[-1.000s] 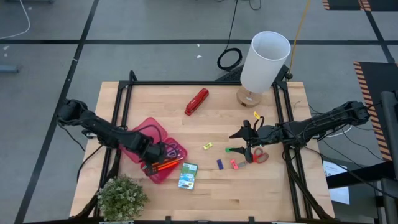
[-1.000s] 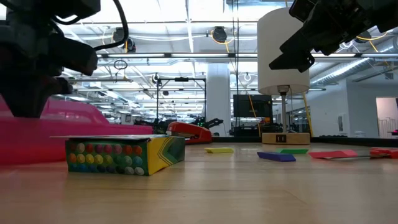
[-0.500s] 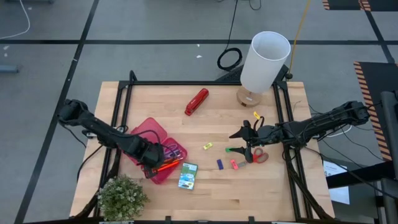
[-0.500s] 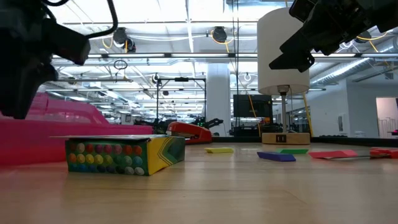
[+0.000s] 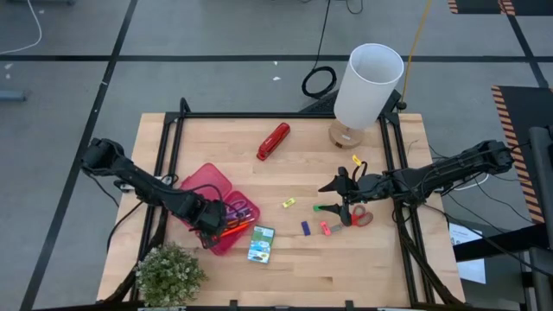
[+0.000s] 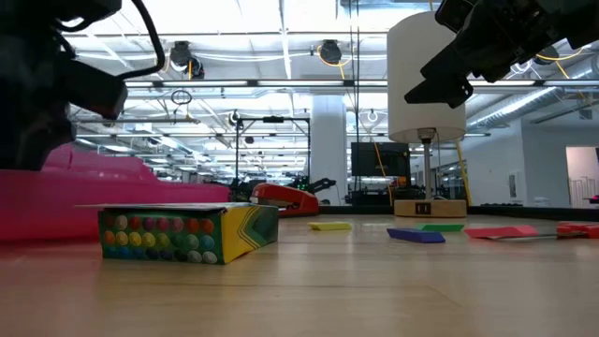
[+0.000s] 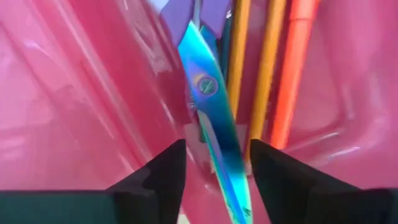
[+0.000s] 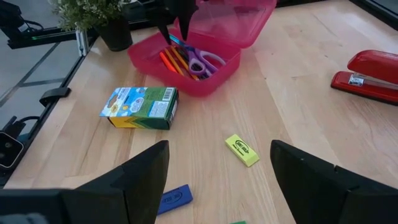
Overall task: Pack school essentials
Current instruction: Put the purple scissors into the red supply box
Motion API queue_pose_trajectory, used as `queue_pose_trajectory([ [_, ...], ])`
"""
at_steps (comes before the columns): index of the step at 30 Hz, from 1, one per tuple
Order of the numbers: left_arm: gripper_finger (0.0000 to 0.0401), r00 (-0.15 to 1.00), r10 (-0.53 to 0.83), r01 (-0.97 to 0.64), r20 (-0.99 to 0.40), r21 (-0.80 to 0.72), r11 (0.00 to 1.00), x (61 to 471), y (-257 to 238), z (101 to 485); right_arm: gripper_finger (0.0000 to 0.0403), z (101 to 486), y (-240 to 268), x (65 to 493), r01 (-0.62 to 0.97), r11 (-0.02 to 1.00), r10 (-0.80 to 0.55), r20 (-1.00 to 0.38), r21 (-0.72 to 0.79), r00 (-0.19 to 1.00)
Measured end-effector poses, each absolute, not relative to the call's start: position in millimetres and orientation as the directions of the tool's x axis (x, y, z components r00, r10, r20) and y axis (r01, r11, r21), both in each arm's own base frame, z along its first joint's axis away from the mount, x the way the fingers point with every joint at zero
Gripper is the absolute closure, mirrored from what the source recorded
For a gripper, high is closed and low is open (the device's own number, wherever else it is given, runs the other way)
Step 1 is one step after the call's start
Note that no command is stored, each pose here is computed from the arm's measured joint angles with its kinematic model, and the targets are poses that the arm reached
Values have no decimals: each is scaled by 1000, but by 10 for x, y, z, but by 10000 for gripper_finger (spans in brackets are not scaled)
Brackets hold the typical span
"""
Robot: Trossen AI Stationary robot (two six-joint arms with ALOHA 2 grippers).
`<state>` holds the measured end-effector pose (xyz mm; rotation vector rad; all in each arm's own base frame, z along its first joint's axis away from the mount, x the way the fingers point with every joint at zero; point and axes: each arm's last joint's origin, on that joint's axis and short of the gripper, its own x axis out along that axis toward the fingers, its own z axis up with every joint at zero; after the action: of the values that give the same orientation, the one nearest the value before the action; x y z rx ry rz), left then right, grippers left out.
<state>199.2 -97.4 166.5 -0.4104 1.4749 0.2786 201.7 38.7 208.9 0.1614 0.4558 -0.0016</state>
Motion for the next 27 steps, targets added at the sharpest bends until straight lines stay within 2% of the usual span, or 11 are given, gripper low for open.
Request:
queue_pose_trajectory([
  [8,347,85,-40,-425,-996,-73,902,1983,-961,1656,131,2090,387,2017,37,987,35,-437,155,899],
  [13,392,86,-39,-422,-996,-72,904,1987,-959,1663,131,2090,387,2017,38,987,34,-438,155,898],
  [17,386,112,-35,-418,-993,-79,905,2015,-969,1686,131,2090,387,2017,38,987,34,-438,155,898],
  [27,291,108,-46,-420,-993,-87,903,2014,-972,1687,131,2090,387,2017,38,987,34,-438,155,898],
])
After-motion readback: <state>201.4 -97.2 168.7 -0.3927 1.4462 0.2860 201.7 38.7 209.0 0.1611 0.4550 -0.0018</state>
